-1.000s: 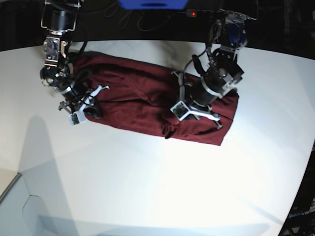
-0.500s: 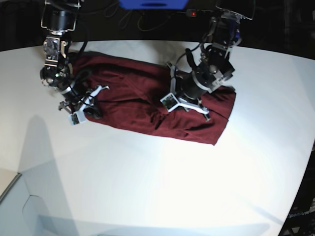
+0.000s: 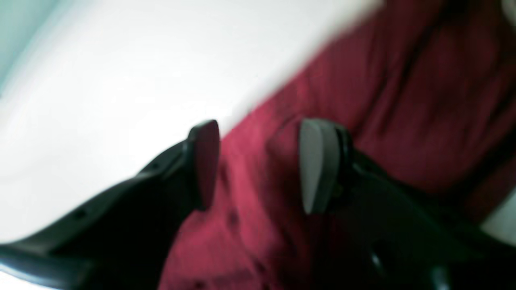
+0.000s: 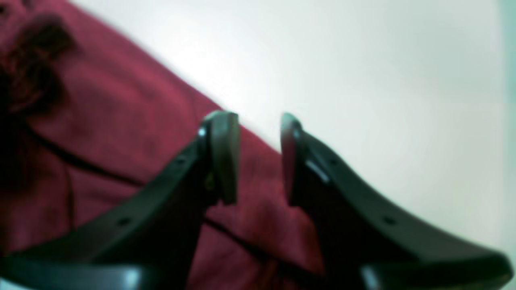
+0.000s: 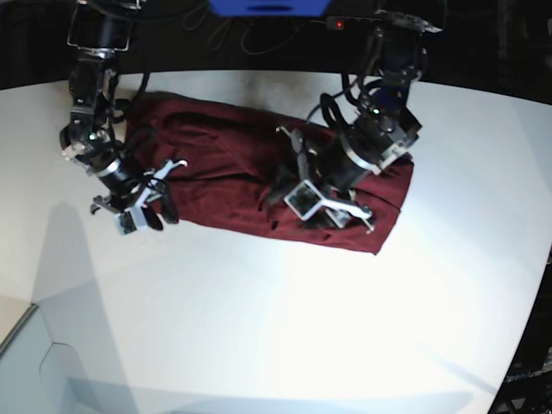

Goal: Layout the t-shirt on the table in an organized manner, then fold the t-shirt properly

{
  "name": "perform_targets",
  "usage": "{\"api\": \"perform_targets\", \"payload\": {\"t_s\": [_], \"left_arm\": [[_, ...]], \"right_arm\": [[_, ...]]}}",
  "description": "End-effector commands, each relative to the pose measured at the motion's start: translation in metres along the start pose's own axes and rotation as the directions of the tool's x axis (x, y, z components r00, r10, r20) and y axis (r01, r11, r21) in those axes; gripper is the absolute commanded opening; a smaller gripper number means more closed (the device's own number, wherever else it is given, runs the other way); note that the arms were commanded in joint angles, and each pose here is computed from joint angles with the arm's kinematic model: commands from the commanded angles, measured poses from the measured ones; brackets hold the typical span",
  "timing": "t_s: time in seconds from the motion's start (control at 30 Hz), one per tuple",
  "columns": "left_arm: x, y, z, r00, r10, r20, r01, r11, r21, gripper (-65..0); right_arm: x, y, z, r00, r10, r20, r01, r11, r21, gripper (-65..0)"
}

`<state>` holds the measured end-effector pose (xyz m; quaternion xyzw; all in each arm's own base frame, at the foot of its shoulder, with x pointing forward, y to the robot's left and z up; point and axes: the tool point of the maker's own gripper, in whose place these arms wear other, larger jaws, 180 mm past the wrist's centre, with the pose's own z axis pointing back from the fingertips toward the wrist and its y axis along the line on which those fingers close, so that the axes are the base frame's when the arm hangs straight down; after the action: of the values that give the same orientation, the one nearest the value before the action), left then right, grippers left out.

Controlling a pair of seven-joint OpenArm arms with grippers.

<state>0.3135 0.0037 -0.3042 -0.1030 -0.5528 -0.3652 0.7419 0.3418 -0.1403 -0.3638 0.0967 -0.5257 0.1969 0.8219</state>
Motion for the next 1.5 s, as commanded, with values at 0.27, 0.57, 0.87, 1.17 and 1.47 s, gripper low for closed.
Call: {"api": "perform_targets", "payload": {"t_s": [0.27,0.57,0.87,1.17,1.47], "left_arm": [[-0.045,0.091,0.029,0.985,0.172,-0.023,-0.163,0.961,0.222,-33.4],[-0.076,0.146,0.062,0.948,0.317,0.031,-0.309,0.892,0.331,-33.4],[-0.129,0.151,0.051,0.905,0.421,-0.059,-0.380,0.863,0.331,-33.4],[-0.139,0.147,0.051,0.894,0.442,-0.076,-0.396,0.857,0.331,-33.6],[-0.156,0.140,0.063,0.885,0.450,-0.117,-0.392,0.857,0.336,-33.6]], "right_arm": [[0.008,-0.028,0.044,0.999,-0.036,0.002,0.036,0.986,-0.162,-32.3],[-0.033,-0.079,0.104,0.969,-0.201,-0.144,0.126,0.902,-0.413,-29.0],[-0.065,-0.056,0.126,0.935,-0.235,-0.267,0.111,0.906,-0.409,-28.9],[-0.064,-0.012,0.106,0.933,-0.232,-0.275,0.141,0.939,-0.313,-28.8],[-0.068,-0.011,0.122,0.890,-0.233,-0.392,0.099,0.938,-0.333,-28.8]]}}
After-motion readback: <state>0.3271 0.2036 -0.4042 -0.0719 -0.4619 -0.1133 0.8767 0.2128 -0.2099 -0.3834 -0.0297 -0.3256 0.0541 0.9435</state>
